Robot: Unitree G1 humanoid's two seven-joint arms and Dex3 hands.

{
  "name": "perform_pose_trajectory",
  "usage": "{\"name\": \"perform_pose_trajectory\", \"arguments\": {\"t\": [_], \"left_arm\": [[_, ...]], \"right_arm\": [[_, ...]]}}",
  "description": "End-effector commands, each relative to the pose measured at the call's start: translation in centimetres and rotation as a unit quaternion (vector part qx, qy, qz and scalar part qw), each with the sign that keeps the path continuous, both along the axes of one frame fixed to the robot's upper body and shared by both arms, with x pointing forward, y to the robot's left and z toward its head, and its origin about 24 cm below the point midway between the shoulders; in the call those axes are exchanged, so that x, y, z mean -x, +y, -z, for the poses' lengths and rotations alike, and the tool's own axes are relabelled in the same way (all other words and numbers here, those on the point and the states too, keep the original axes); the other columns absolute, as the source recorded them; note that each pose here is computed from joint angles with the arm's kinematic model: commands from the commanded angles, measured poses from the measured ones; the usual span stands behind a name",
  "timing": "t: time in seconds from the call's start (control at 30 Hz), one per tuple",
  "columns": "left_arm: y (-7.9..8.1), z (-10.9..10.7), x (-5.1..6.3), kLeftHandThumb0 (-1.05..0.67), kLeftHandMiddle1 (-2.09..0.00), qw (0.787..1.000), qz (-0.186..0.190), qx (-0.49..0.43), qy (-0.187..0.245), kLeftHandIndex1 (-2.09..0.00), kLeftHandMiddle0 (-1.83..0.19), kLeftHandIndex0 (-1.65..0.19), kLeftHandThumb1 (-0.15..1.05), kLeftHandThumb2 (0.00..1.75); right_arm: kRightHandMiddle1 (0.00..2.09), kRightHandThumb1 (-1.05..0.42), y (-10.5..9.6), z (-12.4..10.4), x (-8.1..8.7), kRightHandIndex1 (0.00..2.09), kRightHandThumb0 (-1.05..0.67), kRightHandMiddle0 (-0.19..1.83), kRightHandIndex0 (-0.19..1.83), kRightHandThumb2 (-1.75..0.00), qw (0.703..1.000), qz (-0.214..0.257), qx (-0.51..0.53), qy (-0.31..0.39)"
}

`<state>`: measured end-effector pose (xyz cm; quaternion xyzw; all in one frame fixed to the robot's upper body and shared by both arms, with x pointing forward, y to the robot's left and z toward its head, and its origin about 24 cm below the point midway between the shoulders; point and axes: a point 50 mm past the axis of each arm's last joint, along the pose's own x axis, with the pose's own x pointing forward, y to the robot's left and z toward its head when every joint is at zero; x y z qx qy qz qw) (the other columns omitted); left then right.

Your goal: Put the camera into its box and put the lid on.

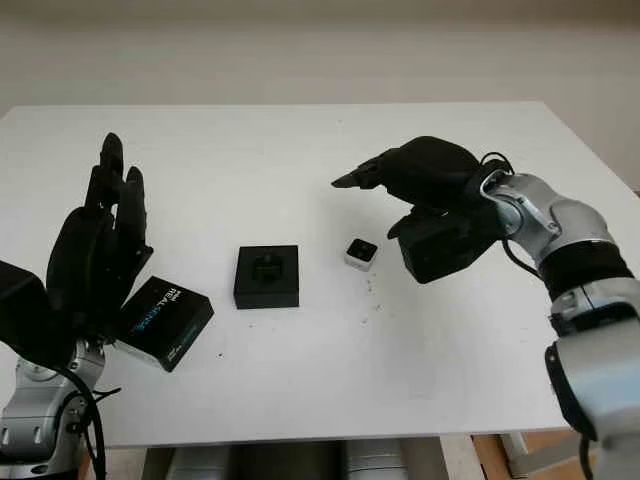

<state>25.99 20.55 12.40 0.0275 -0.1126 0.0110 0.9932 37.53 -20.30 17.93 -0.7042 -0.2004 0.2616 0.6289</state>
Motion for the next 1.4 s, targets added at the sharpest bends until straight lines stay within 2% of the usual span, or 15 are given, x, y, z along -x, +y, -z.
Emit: {"name": "perform_pose_trajectory", "arguments": {"t": [0.0,0.27,0.7,1.37], "left_arm": [[0.0,-0.5,-0.2,-0.8,0.0,1.0,0.004,-0.005,-0.01,0.0,0.19,0.19,1.05,0.65],[0.1,-0.5,-0.2,-0.81,0.0,1.0,0.0,-0.007,-0.008,0.0,0.19,0.19,1.05,0.66],[0.2,-0.5,-0.1,-0.82,0.0,1.0,-0.002,-0.008,-0.006,0.0,0.19,0.19,1.05,0.66],[0.0,-0.4,0.1,-0.81,0.0,1.0,-0.005,-0.005,-0.004,0.0,0.19,0.19,1.05,0.66]], "right_arm": [[0.14,-0.81,-0.2,-0.8,-0.1,0.15,-0.2,0.51,0.44,-0.05,1.0,-0.006,0.015,-0.013],[0.11,-0.79,0.2,0.2,0.0,0.14,-0.23,0.57,0.51,-0.05,0.999,-0.016,0.036,0.0],[0.06,-0.82,0.6,1.8,0.1,0.1,-0.29,0.54,0.5,-0.06,0.998,-0.023,0.057,0.022],[0.07,-0.83,0.8,3.4,0.0,0.09,-0.3,0.58,0.53,-0.06,0.998,-0.027,0.06,0.016]]}}
